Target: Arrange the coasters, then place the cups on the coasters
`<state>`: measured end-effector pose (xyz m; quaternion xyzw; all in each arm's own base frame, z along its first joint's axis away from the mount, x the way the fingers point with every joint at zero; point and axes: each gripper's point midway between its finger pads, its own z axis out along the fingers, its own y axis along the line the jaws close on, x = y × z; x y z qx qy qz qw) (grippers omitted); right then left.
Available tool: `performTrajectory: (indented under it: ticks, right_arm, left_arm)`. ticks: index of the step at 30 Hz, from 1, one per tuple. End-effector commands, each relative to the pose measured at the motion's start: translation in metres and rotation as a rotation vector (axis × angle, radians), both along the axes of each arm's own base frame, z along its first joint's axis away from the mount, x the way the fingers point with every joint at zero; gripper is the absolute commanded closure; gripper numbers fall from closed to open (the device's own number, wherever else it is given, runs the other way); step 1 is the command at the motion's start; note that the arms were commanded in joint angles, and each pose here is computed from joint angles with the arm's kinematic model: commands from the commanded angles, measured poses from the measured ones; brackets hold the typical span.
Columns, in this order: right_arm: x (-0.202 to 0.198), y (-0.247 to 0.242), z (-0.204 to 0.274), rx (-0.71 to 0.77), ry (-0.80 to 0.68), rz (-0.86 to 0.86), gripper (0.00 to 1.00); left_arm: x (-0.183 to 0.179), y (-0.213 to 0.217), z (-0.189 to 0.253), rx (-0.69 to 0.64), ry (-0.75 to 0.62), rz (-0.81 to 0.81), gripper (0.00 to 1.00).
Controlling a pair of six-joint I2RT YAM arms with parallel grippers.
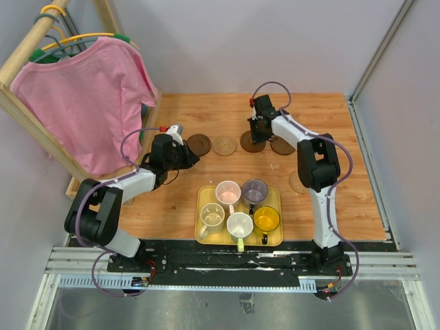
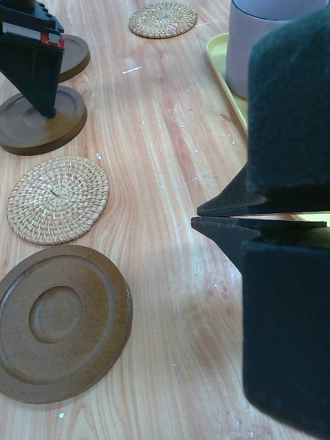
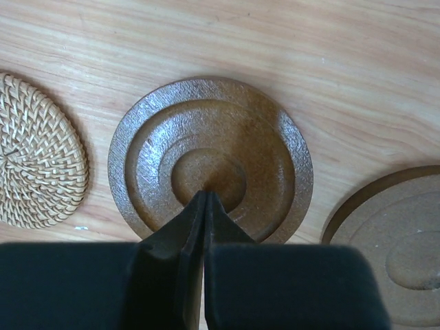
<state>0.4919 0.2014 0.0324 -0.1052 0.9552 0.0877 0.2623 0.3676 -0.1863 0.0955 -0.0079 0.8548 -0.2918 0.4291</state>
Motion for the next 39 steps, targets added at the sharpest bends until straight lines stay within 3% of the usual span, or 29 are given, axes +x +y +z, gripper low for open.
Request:
performTrajectory:
  ticks: [1, 11, 23, 34, 39]
  right_arm:
    - [-0.025, 0.01, -0.024, -0.01, 0.081, 0.02, 0.99]
    - [-0.049, 0.019, -0.025, -0.02, 0.1, 0.036, 0.99]
    - [-0.046, 0.011, -0.017, -0.06, 0.074, 0.014, 0.99]
    - [-0.004, 0.007, 0.077, -0.07, -0.147, 0.009, 0.99]
    - [-0.002, -0.025, 0.083, -0.096, -0.153, -0.07, 0.99]
  left_arm:
    - [0.001, -0.005, 0.001, -0.011, -0.013, -0.009, 0.99]
    - [0.002, -0.005, -0.002, -0.011, -0.002, -0.008, 0.99]
    - [0.002, -0.005, -0.006, -0.007, 0.009, -0.011, 0.99]
    - [0.004, -0.006, -0.001, -0.01, -0.006, -0.011, 0.99]
    - [0.004, -0.007, 0.004, -0.016, -0.019, -0.015, 0.99]
